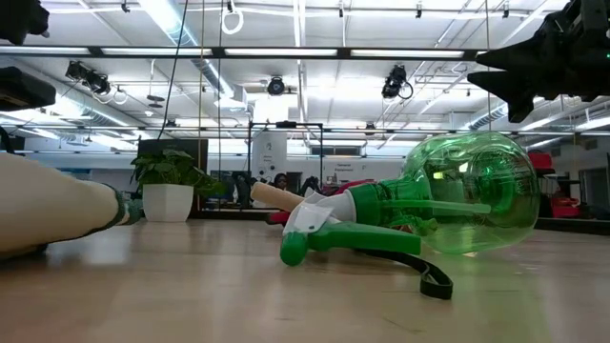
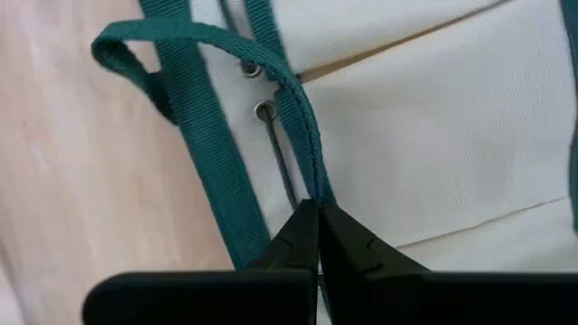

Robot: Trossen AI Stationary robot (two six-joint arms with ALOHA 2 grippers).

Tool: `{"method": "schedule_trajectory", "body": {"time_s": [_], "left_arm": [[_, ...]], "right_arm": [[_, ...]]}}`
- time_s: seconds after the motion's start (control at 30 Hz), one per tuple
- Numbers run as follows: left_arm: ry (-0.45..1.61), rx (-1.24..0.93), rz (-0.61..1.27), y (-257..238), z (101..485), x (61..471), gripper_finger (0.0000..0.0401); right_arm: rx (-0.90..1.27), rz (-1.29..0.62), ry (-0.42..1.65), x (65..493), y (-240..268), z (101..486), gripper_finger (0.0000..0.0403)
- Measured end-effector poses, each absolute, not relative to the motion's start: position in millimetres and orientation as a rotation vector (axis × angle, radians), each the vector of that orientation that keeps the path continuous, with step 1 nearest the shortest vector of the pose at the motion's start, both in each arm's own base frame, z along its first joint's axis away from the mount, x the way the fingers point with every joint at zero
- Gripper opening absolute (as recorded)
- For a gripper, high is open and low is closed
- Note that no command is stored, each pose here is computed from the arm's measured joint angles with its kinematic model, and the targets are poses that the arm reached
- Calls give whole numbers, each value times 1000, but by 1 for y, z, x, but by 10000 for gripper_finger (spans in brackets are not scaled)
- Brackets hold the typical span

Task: Pick & Place Garden tools in Gardening bag
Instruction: Prepare the gardening bag

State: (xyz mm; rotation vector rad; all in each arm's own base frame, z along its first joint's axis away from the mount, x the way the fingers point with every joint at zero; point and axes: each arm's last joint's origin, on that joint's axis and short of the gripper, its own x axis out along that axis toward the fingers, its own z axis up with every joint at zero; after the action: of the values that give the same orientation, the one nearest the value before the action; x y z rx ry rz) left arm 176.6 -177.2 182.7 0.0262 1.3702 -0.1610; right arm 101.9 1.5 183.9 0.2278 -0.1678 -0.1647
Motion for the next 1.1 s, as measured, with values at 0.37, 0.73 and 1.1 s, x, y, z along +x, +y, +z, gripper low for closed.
{"method": "schedule_trajectory", "body": {"time_s": [0.37, 0.73, 1.1], "left_arm": [[1398, 122, -67, -170, 203, 179, 2], [1348, 304, 86, -165, 251, 182, 2], [1319, 438, 250, -143, 288, 189, 2]], "right_arm": [[227, -165, -168, 102, 1, 184, 173], [227, -165, -168, 102, 1, 184, 173], [227, -165, -168, 102, 1, 184, 173]]}}
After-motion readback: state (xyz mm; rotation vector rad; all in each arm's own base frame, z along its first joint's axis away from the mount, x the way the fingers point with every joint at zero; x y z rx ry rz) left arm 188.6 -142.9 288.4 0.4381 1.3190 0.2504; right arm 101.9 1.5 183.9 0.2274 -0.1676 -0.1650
